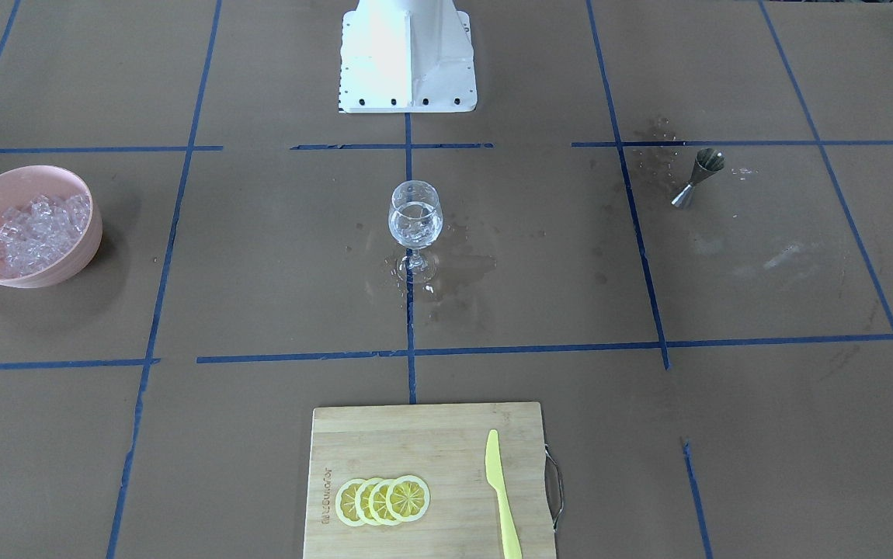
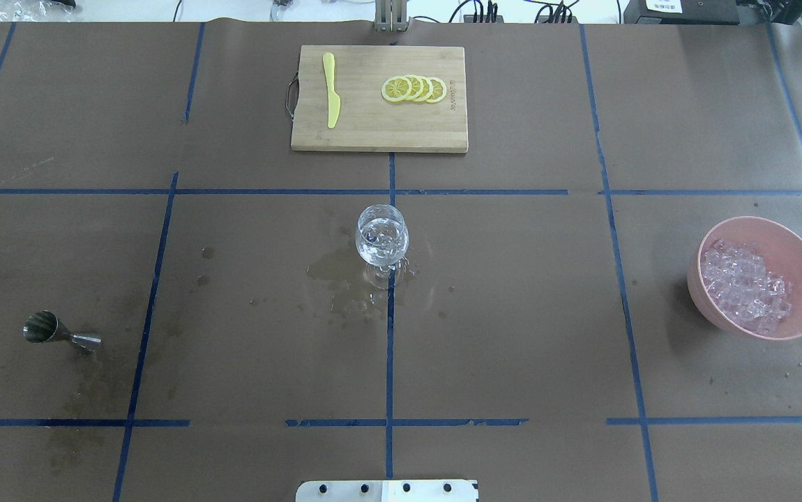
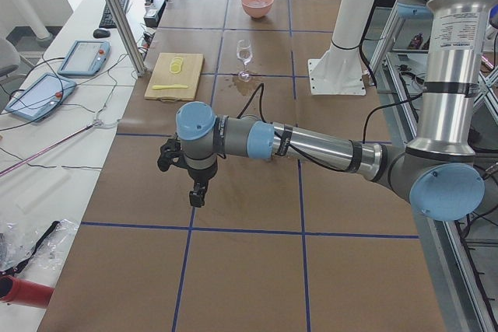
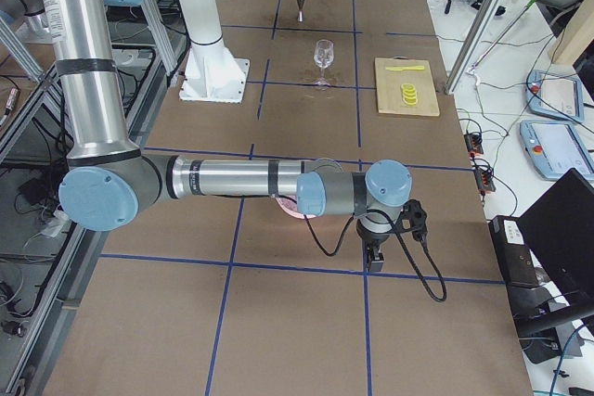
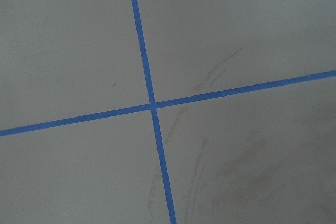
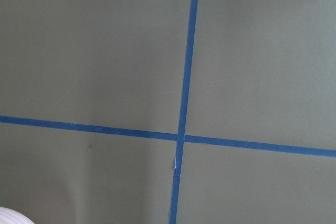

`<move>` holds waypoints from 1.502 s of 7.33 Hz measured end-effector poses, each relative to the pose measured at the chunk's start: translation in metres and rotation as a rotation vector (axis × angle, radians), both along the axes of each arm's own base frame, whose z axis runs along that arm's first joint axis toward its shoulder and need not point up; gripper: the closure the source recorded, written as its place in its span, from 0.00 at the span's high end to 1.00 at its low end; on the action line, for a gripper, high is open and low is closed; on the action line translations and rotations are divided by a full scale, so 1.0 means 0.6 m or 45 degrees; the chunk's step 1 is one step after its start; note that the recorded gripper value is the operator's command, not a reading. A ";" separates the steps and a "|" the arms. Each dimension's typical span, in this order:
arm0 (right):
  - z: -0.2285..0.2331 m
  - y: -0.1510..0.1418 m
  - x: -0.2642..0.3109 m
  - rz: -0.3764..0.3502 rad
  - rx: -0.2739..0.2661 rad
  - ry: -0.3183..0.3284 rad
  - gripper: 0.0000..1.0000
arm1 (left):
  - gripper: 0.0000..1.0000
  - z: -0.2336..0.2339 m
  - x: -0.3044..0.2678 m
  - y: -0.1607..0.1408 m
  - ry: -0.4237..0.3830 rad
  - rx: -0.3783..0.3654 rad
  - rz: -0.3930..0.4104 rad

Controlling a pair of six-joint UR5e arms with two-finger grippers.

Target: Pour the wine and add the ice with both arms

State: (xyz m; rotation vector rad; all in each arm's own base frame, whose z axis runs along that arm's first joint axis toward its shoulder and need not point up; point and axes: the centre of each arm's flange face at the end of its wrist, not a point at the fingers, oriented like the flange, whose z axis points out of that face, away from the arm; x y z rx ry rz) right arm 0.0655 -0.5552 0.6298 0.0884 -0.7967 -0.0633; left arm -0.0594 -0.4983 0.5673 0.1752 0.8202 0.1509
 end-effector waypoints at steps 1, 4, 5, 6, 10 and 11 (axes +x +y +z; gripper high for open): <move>0.005 0.004 -0.006 -0.010 -0.002 -0.013 1.00 | 1.00 0.008 0.001 0.000 0.009 0.016 0.001; 0.008 0.007 -0.011 -0.014 -0.004 -0.026 1.00 | 1.00 0.011 0.002 -0.007 0.015 0.057 0.002; 0.009 0.007 -0.011 -0.015 -0.005 -0.028 1.00 | 1.00 0.007 0.001 -0.011 0.015 0.067 0.001; 0.010 0.008 -0.012 -0.015 -0.008 -0.031 1.00 | 1.00 0.008 -0.001 -0.011 0.014 0.068 -0.001; 0.011 0.008 -0.012 -0.016 -0.010 -0.033 1.00 | 1.00 0.039 -0.005 0.006 0.004 0.015 -0.012; 0.012 0.008 -0.012 -0.015 -0.011 -0.031 1.00 | 1.00 0.054 -0.005 0.016 0.000 -0.007 -0.012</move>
